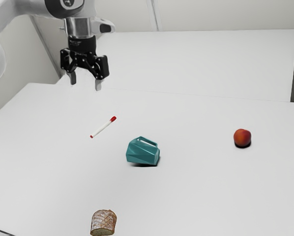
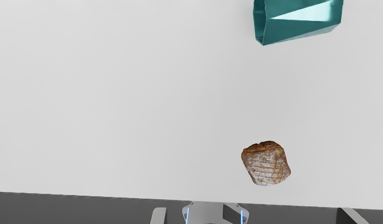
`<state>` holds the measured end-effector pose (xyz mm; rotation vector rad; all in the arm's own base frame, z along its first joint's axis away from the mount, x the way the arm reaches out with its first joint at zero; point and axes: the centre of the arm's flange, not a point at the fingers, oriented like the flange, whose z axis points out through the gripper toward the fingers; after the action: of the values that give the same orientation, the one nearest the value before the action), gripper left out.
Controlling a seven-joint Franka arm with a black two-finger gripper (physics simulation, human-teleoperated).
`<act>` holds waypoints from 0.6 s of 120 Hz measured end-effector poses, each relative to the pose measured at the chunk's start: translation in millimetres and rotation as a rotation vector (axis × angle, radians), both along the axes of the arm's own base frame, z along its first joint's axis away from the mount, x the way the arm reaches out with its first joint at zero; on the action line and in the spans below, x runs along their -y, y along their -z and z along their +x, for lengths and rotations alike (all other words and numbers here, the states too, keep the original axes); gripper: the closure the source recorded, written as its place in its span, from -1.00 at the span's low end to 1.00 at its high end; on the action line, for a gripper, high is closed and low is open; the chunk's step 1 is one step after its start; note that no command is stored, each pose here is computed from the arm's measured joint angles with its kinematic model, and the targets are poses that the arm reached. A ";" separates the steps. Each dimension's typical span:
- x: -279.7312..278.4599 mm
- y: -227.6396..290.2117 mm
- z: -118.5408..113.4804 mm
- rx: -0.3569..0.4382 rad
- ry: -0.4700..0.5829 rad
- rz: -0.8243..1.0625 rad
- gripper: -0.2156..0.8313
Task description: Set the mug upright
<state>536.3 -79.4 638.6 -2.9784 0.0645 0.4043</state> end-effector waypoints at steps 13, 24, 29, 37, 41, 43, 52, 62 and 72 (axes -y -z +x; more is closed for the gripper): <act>5.8 -19.7 11.7 0.122 0.003 -0.038 -0.56; -9.7 8.0 28.8 0.135 -0.036 -0.109 -0.56; -29.9 37.9 36.2 0.118 -0.078 -0.184 -0.56; -65.2 91.3 35.9 0.104 -0.161 -0.336 -0.56; -78.7 115.4 31.5 0.111 -0.201 -0.421 -0.56; -84.7 127.9 29.3 0.114 -0.223 -0.466 -0.56; -107.4 183.7 11.2 0.142 -0.330 -0.668 -0.56; -130.9 232.7 -16.6 0.216 -0.456 -0.867 -0.56; -160.0 261.6 -31.3 0.334 -0.553 -0.981 -0.56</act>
<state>505.0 80.6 377.0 -3.9442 -0.8440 -0.1619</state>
